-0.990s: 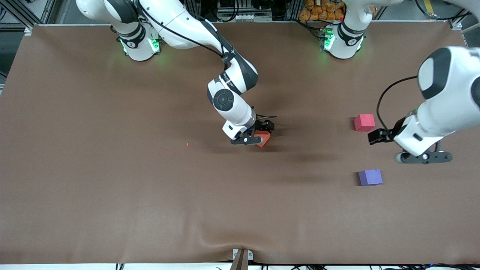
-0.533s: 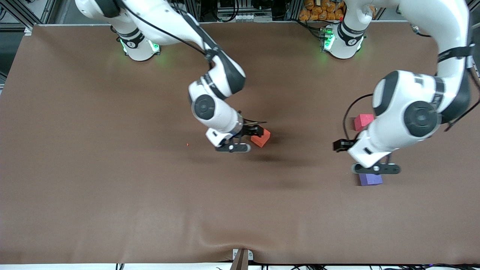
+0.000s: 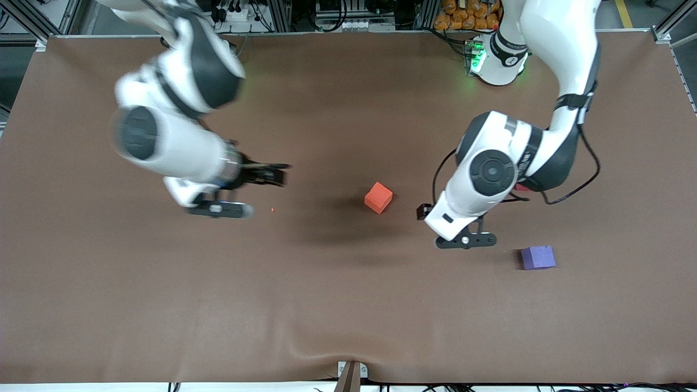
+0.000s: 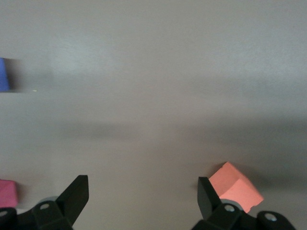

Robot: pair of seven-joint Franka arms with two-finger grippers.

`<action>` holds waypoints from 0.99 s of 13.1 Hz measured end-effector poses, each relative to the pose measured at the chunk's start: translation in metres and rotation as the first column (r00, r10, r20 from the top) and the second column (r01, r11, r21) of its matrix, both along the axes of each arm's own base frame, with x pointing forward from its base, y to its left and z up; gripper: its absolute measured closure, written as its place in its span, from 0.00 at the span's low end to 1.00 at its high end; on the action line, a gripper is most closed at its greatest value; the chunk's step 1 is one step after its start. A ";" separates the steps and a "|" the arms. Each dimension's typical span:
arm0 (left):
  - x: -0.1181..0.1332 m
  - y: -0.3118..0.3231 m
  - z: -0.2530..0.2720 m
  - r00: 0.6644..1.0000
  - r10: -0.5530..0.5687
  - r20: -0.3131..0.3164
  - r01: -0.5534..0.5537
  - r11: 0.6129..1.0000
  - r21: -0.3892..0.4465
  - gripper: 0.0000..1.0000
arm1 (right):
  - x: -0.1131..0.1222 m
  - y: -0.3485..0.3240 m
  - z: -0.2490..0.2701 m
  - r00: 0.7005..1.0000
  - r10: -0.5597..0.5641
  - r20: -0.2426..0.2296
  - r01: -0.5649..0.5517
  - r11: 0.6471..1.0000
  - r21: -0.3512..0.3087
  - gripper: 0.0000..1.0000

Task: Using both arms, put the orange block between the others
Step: 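Grasp the orange cube with the left gripper while the right gripper withdraws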

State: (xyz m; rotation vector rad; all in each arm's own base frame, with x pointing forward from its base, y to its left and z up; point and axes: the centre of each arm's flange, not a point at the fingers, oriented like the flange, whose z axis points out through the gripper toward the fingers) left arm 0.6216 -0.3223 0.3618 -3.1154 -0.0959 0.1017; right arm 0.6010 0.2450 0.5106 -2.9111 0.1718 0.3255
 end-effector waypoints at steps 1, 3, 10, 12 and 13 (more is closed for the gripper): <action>-0.002 -0.012 -0.010 0.999 0.035 0.011 -0.035 0.999 -0.004 0.00 | 0.002 -0.038 0.017 1.000 -0.001 -0.004 0.001 1.000 0.008 0.00; -0.012 -0.041 -0.034 0.987 0.161 0.017 -0.161 0.987 0.000 0.00 | 0.004 -0.111 0.045 1.000 0.001 0.019 -0.001 1.000 -0.001 0.00; -0.061 -0.112 -0.082 0.829 0.559 0.013 -0.558 0.826 0.078 0.00 | -0.014 -0.229 0.088 0.991 0.116 0.072 -0.107 0.987 -0.121 0.00; -0.072 -0.123 -0.097 0.761 0.648 0.023 -0.647 0.755 0.107 0.00 | -0.018 -0.240 0.097 0.986 0.142 0.084 -0.127 0.978 -0.167 0.00; -0.076 -0.124 -0.105 0.736 0.676 0.026 -0.674 0.729 0.121 0.00 | -0.021 -0.240 0.102 0.985 0.150 0.089 -0.132 0.975 -0.176 0.00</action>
